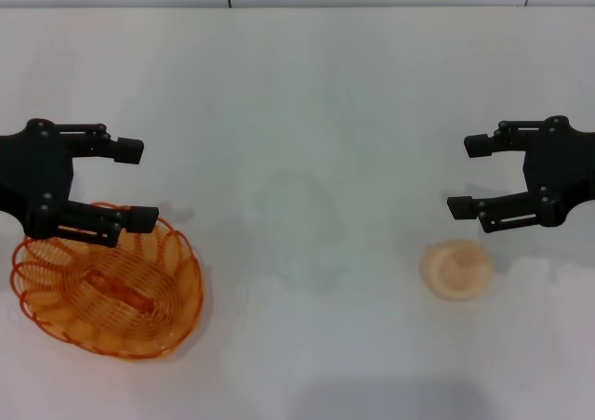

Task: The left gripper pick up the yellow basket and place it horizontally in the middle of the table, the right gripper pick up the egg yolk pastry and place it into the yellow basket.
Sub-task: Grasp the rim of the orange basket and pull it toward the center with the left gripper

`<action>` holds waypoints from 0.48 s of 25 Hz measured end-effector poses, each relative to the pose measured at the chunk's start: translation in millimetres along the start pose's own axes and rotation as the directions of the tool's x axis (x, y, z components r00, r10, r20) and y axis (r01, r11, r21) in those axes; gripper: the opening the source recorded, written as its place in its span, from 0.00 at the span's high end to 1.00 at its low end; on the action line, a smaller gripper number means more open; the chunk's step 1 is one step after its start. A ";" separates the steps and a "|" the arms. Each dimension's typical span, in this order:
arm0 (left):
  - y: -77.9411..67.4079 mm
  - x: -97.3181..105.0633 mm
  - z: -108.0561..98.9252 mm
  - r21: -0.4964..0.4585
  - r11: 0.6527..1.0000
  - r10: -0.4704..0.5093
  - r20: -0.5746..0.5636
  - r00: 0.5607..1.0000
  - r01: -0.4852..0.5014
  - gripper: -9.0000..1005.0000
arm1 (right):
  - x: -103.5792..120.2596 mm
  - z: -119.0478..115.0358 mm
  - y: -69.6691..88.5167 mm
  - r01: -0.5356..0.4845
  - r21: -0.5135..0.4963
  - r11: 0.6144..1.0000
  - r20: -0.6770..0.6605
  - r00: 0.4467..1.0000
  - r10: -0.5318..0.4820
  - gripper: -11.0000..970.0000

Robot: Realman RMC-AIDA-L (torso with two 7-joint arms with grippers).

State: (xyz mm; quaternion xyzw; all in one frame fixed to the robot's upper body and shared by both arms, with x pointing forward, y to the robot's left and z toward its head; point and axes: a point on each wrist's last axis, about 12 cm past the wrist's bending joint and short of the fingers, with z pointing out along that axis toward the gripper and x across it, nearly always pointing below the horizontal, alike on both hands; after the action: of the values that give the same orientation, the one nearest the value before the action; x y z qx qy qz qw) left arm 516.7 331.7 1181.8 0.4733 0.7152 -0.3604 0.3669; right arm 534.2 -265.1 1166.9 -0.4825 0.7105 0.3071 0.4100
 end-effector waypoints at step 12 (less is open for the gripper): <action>0.2 0.8 0.3 -0.004 1.000 -0.006 -0.001 1.000 0.006 0.12 | -0.3 0.4 -1.2 -0.001 0.007 1.000 0.002 1.000 0.001 0.14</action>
State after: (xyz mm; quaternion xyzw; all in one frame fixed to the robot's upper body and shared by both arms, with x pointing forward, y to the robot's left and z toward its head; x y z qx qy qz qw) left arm 516.8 331.8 1180.9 0.4707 0.7175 -0.3597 0.3664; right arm 535.5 -265.0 1166.8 -0.4805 0.7113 0.3054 0.4122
